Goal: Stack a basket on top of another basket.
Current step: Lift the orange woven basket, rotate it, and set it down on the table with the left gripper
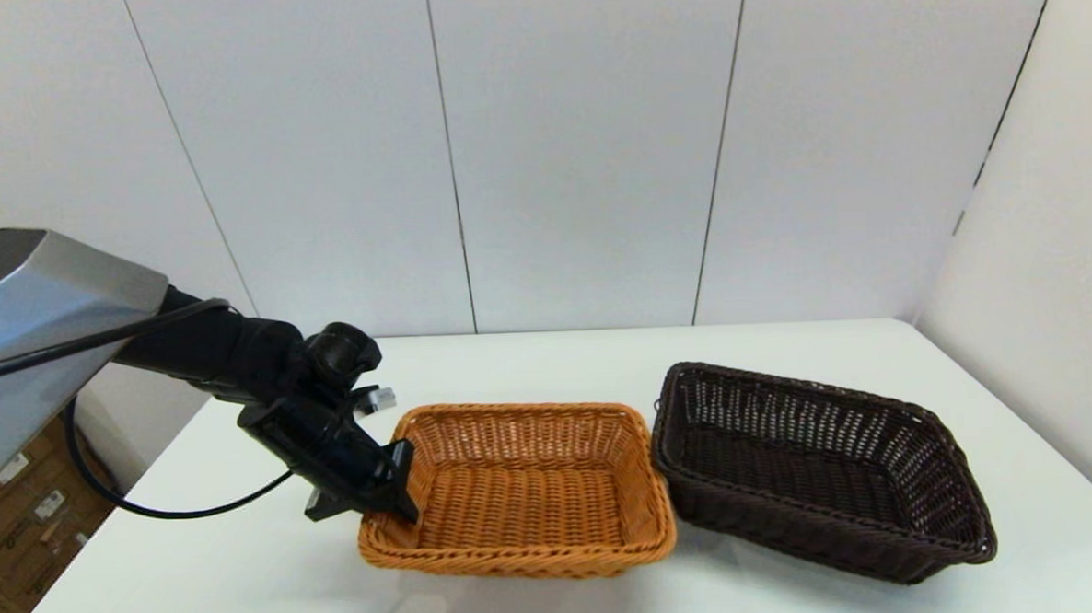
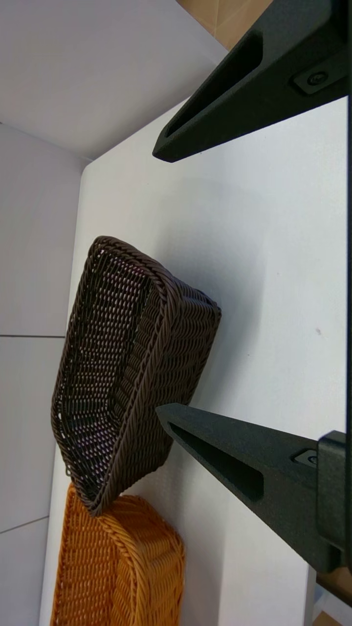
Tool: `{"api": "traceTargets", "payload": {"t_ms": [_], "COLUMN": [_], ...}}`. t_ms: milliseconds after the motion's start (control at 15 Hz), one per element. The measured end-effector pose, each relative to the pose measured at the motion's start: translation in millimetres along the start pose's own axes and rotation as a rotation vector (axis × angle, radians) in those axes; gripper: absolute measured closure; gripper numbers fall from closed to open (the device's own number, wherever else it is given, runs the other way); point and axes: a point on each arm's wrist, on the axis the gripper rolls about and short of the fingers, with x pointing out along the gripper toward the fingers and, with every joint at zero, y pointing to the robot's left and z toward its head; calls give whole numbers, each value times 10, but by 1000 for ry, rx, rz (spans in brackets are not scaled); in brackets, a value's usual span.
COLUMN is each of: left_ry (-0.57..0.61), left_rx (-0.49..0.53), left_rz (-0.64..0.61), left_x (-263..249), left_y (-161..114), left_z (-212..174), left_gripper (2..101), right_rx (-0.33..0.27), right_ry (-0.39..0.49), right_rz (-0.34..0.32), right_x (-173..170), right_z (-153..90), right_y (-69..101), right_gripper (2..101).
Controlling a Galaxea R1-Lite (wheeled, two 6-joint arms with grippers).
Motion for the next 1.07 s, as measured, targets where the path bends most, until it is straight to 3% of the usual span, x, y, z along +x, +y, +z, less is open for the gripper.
{"api": "traceTargets", "payload": {"t_ms": [1067], "left_ry": [-1], "left_rx": [-4], "left_rz": [0], "left_x": [20], "left_y": [-29], "left_z": [5], "left_gripper": [882], "right_rx": [0], "right_ry": [0], "right_rz": [0], "right_x": [0], "right_z": [0], "right_y": [0], "right_gripper": [43]}}
